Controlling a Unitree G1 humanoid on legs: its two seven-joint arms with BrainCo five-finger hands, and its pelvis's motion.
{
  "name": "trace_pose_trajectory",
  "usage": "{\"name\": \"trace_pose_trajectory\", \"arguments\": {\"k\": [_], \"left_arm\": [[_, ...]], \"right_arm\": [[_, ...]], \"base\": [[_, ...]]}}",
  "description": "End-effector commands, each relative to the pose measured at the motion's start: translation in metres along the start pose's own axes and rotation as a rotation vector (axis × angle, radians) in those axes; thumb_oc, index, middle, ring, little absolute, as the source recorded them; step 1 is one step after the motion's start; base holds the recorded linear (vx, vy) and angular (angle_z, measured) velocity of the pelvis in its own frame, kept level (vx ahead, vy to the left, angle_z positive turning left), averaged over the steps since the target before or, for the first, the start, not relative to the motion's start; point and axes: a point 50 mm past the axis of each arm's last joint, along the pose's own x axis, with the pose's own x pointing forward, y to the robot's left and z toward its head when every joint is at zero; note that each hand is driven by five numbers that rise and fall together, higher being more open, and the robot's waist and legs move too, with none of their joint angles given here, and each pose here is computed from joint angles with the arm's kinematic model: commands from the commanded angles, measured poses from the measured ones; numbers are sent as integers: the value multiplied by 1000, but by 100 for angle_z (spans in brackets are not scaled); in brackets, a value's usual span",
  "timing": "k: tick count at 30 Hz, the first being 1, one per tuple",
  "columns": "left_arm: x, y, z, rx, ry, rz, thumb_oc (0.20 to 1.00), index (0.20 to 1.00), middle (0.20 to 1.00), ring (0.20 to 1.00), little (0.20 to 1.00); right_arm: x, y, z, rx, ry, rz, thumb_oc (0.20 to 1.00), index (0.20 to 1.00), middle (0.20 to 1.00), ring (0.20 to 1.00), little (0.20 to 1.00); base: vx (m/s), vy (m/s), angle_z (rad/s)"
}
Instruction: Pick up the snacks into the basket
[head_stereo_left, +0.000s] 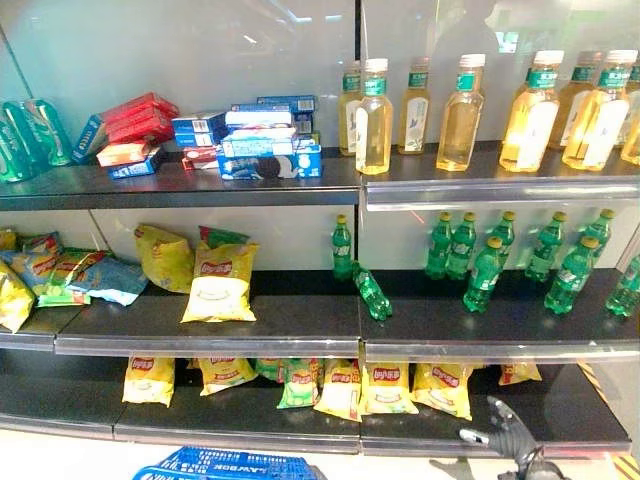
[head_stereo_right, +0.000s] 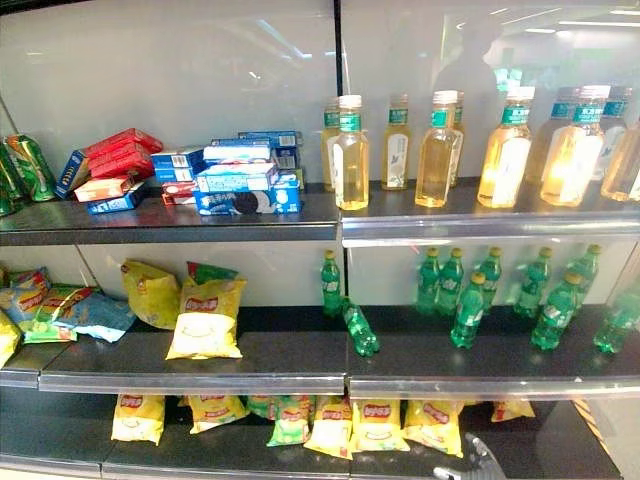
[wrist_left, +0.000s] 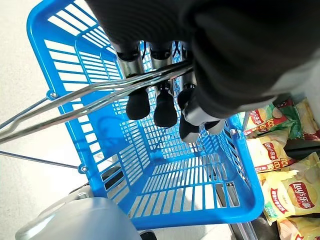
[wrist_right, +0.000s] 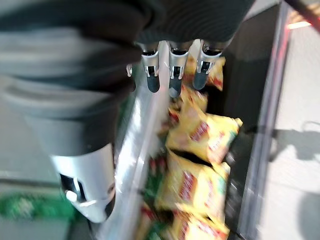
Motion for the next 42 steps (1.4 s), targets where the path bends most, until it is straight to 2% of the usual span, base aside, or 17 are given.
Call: {"name": "trace_pose_trajectory", "arguments": {"k": [1,6,8,9,15,34,42], "left_arm": [[2,37,16,-21,-85,130,200,200,200,200,200],[4,34,27,-11,-129,118,200,200,200,200,200],[4,34,27,-11,-130,118,200,200,200,200,200],[5,32,33,-4,-153,108,200,200,200,200,200],[6,28,47,17,-204,92,200,200,200,200,200],[5,30,69,73,-303,84,200,200,200,200,200],[4,29,74,78,-329,84,200,200,200,200,200]], "right_arm": [[17,-18,70,97,-289,-97,1000,1000,1000,1000,1000],[27,-44,118,123,-445,-187,1000,1000,1000,1000,1000],[27,-44,118,123,-445,-187,1000,1000,1000,1000,1000],[31,-54,146,90,-524,-203,1000,1000,1000,1000,1000],[39,-64,191,-5,-627,-237,1000,1000,1000,1000,1000],[47,-62,256,-144,-747,-286,1000,1000,1000,1000,1000],[49,-64,253,-152,-728,-301,1000,1000,1000,1000,1000]], "base": [[-69,-36,-11],[-64,-25,-4],[-50,-17,4],[-84,-20,4],[-90,-25,0],[-8,-11,-1],[-3,2,3]]}}
